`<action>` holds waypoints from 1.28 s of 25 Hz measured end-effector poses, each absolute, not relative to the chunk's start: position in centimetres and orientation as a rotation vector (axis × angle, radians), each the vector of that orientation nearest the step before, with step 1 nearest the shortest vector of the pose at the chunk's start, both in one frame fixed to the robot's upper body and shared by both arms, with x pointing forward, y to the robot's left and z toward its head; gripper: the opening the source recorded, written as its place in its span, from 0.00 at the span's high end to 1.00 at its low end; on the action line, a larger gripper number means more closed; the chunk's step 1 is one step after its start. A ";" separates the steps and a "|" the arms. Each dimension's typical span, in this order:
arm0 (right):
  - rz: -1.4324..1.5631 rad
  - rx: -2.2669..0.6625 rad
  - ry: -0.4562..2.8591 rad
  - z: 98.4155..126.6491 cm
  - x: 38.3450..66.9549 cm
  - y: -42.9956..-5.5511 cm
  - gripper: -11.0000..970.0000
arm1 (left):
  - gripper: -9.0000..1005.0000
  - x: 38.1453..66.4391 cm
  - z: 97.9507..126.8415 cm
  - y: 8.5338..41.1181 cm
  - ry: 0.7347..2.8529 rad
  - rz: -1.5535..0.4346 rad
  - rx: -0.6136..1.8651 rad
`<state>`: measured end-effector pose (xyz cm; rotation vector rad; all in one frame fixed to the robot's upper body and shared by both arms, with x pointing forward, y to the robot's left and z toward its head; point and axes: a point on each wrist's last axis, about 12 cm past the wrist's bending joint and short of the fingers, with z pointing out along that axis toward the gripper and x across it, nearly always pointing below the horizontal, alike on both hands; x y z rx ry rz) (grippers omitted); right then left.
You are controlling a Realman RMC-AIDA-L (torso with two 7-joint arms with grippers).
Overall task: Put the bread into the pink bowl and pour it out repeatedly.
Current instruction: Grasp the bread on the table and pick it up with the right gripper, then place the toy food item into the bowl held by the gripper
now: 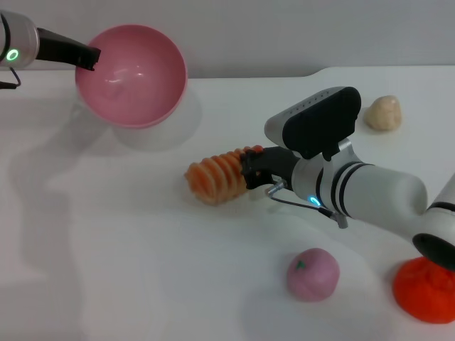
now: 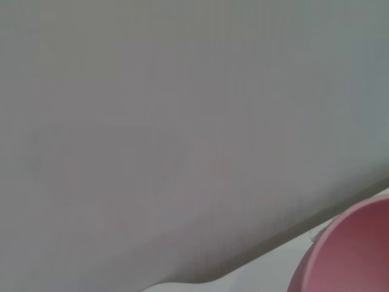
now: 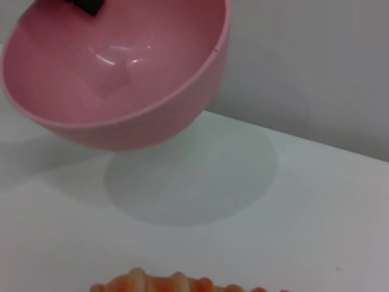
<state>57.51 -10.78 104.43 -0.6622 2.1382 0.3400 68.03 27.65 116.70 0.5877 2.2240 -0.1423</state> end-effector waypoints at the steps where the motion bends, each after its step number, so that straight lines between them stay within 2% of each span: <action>1: 0.338 -0.667 2.132 104.4 57.5 -10.8 0.95 | 0.96 68.0 116.7 27.7 2.223 -0.140 0.586; 11: 0.301 -0.629 2.084 104.4 57.9 -12.5 0.95 | 0.96 68.1 116.6 28.1 2.221 -0.129 0.572; 23: 0.226 -0.564 2.015 106.0 59.0 -14.9 0.96 | 0.96 68.0 116.3 28.2 2.232 -0.133 0.564; 32: 0.132 -0.474 1.978 107.2 59.9 -18.0 0.96 | 0.96 68.0 116.3 28.2 2.233 -0.133 0.564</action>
